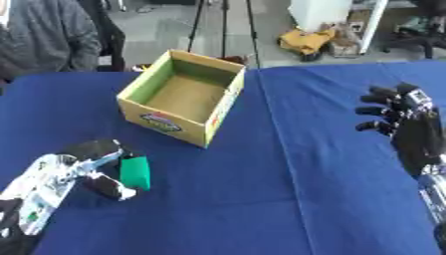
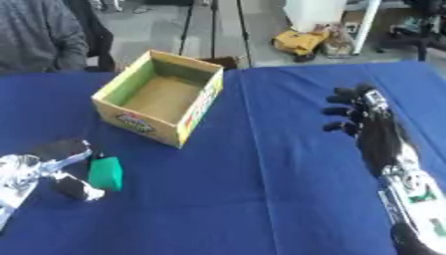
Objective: Pick up objects on the table and place them in the box.
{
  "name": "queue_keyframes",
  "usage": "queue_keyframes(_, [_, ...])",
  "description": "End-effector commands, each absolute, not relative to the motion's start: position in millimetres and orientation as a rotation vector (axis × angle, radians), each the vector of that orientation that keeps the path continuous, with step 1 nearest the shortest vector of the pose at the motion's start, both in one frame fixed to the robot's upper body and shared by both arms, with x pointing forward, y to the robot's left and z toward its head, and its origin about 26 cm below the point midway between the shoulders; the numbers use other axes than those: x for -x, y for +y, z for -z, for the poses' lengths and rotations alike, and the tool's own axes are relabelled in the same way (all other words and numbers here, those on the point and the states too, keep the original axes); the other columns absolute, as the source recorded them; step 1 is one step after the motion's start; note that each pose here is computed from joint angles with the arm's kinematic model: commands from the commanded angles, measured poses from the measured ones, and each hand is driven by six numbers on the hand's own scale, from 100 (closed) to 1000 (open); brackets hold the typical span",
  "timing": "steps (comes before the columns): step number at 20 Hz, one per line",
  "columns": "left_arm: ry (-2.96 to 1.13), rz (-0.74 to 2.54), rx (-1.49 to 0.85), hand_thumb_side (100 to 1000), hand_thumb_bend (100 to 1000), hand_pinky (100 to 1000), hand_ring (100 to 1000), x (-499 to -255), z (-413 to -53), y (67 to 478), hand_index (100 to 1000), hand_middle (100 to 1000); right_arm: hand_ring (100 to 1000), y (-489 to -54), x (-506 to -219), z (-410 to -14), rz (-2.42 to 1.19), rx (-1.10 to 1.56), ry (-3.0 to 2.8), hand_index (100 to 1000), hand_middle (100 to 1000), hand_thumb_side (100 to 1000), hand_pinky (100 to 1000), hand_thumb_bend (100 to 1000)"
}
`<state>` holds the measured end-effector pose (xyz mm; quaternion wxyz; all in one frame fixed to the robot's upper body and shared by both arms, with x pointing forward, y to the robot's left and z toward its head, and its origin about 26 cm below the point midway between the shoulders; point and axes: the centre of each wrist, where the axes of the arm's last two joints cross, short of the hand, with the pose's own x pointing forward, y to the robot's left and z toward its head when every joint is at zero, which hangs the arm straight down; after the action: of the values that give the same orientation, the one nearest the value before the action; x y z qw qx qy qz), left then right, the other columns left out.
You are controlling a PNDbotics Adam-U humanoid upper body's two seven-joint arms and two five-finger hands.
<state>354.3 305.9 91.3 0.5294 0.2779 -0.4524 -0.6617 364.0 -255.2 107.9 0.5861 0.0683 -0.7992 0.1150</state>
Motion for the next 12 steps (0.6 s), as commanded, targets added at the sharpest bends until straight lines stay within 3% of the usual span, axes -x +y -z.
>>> queue_keyframes(1, [-1.086, 1.594, -0.685, 418, 399, 593, 587, -357.5, -96.0, 306.7, 743, 598, 726, -256.1, -365.5, -115.6, -0.282, -0.151, -1.886, 842, 732, 1000, 570, 100])
queue_keyframes(2, [-1.090, 1.593, -0.685, 411, 381, 579, 576, -357.6, -95.4, 306.8, 733, 587, 726, -256.0, -365.5, -115.5, -0.282, -0.151, -1.886, 842, 732, 1000, 570, 100])
queue_keyframes(6, [-1.123, 1.580, -0.702, 378, 126, 481, 495, -357.8, -97.0, 307.7, 639, 502, 726, -256.0, -365.4, -115.2, -0.282, -0.151, -1.885, 842, 732, 1000, 570, 100])
queue_keyframes(12, [-1.190, 1.608, -0.742, 387, 100, 481, 486, -356.9, -125.8, 310.7, 616, 487, 725, -256.9, -365.2, -114.7, -0.283, -0.147, -1.883, 842, 732, 1000, 570, 100])
